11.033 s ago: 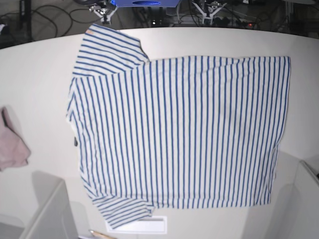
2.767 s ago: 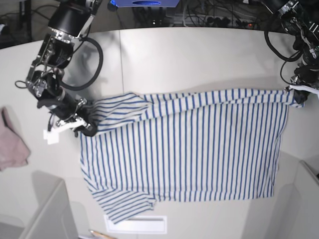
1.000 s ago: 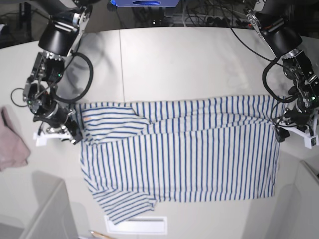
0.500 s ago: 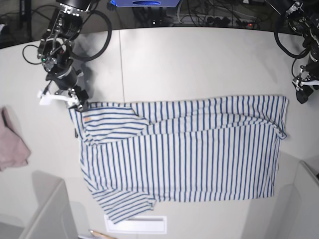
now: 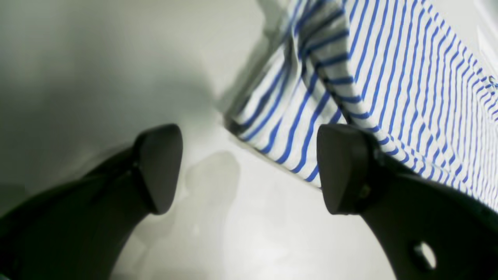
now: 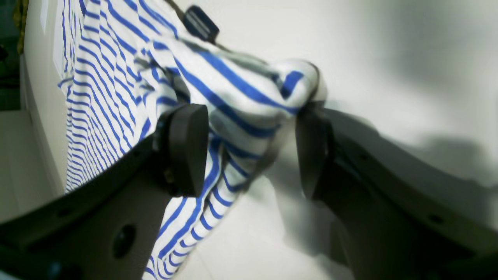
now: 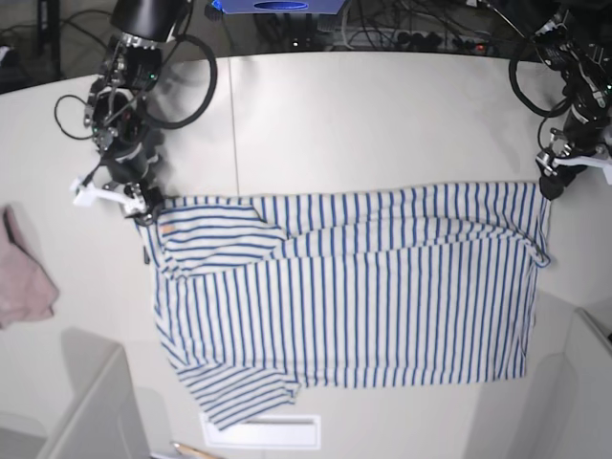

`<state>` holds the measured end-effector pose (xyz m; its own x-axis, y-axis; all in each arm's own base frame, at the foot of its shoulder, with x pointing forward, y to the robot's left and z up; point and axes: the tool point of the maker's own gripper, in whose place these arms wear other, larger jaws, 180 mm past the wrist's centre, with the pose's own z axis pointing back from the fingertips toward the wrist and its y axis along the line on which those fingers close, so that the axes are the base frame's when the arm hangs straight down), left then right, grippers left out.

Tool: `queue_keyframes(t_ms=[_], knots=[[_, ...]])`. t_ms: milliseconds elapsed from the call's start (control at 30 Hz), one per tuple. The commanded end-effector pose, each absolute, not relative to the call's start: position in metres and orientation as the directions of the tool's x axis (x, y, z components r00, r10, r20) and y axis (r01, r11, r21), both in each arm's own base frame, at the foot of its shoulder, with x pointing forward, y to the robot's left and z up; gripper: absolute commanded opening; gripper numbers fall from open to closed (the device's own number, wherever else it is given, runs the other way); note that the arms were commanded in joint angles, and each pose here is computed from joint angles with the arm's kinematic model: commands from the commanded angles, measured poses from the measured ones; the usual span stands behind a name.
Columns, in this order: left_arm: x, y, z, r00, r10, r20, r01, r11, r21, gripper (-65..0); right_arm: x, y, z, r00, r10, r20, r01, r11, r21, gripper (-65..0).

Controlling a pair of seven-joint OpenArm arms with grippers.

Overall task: Fold the T-shirt properly
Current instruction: 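Release and regrasp the shirt edge with both grippers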

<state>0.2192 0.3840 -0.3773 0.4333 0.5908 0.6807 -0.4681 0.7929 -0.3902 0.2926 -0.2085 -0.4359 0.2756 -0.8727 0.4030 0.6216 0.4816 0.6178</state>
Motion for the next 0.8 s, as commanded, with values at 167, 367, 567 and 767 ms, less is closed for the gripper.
queue_keyframes(t_ms=[167, 367, 567, 767], knots=[[0.238, 0.393, -0.372, 0.383, 0.616, 0.688, -0.464, 0.773, -0.433, -13.5, 0.293, -0.206, -0.444, 0.286, -0.882, 0.374, 0.644, 0.466, 0.607, -31.2], [0.25, 0.379, -0.397, 0.414, 0.665, 0.621, -0.466, 0.742, -0.483, -13.5, 0.292, -0.203, -0.446, 0.294, -0.881, 0.371, 0.642, 0.47, 0.606, -39.5], [0.265, 0.363, -0.418, 0.435, 0.647, 0.627, -0.434, 0.76, -0.483, -13.5, 0.291, -0.204, -0.446, 0.295, -0.88, 0.372, 0.643, 0.471, 0.605, -39.6], [0.266, 0.354, -0.43, 0.458, 0.65, 0.607, -0.43, 0.759, -0.489, -19.3, 0.29, -0.206, -0.447, 0.29, -0.882, 0.372, 0.647, 0.467, 0.603, -39.9]])
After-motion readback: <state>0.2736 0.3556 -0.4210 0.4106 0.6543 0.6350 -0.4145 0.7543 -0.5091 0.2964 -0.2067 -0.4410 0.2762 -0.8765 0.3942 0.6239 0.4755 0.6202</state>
